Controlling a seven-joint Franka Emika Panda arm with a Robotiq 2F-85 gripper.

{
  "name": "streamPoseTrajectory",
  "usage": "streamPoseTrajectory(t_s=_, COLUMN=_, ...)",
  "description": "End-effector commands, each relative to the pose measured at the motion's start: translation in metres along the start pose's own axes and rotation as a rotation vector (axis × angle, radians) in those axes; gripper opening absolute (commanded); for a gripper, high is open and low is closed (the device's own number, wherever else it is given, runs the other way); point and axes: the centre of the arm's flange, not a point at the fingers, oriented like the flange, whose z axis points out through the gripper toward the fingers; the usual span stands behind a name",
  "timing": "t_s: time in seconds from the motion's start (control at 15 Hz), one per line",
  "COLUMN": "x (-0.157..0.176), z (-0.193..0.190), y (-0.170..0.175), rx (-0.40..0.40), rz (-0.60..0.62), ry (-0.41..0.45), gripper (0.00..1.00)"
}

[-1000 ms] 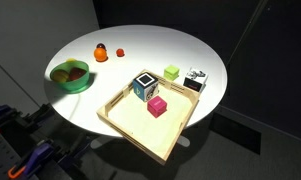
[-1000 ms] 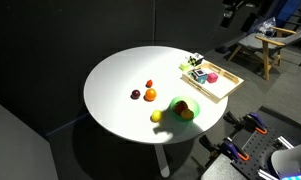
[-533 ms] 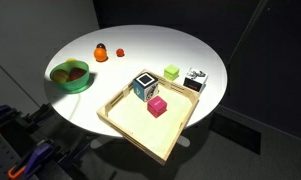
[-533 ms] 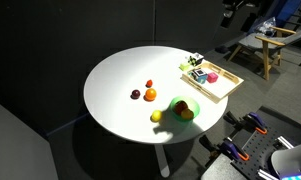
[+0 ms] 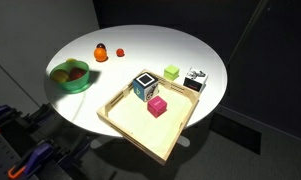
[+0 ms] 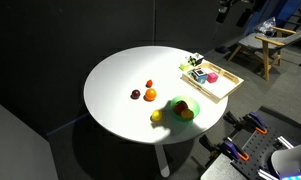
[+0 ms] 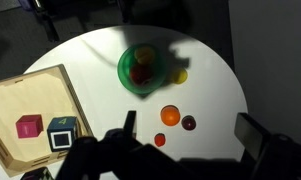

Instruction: Put the small red fruit in the green bowl

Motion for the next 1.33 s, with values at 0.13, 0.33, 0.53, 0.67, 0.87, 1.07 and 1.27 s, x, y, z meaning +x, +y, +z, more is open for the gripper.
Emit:
streamPoseTrajectory(t_s=0.13, x=0.042, z=-0.017, y=-0.003, rx=-0.106, rz=0.0, ry=0.045, gripper=1.0)
streamPoseTrajectory(t_s=0.33, x=0.062, z=-0.016, y=-0.002, rx=-0.175, rz=-0.056, ry=0.04, gripper=1.0)
streamPoseTrajectory(t_s=0.53, x=0.082, z=-0.006, y=-0.001, rx=-0.24, rz=-0.121, ry=0.035, gripper=1.0)
streamPoseTrajectory(t_s=0.67, x=0.094, z=0.002, y=0.002, rx=-0.271, rz=-0.16, ry=0.034, gripper=1.0)
streamPoseTrajectory(t_s=0.87, x=0.105, z=0.014, y=0.003, rx=-0.281, rz=-0.217, ry=0.027, gripper=1.0)
streamPoseTrajectory(t_s=1.07, x=0.109, z=0.022, y=0.003, rx=-0.271, rz=-0.269, ry=0.017, gripper=1.0)
streamPoseTrajectory(t_s=1.27, x=0.11, z=0.027, y=0.002, rx=-0.275, rz=-0.302, ry=0.043, gripper=1.0)
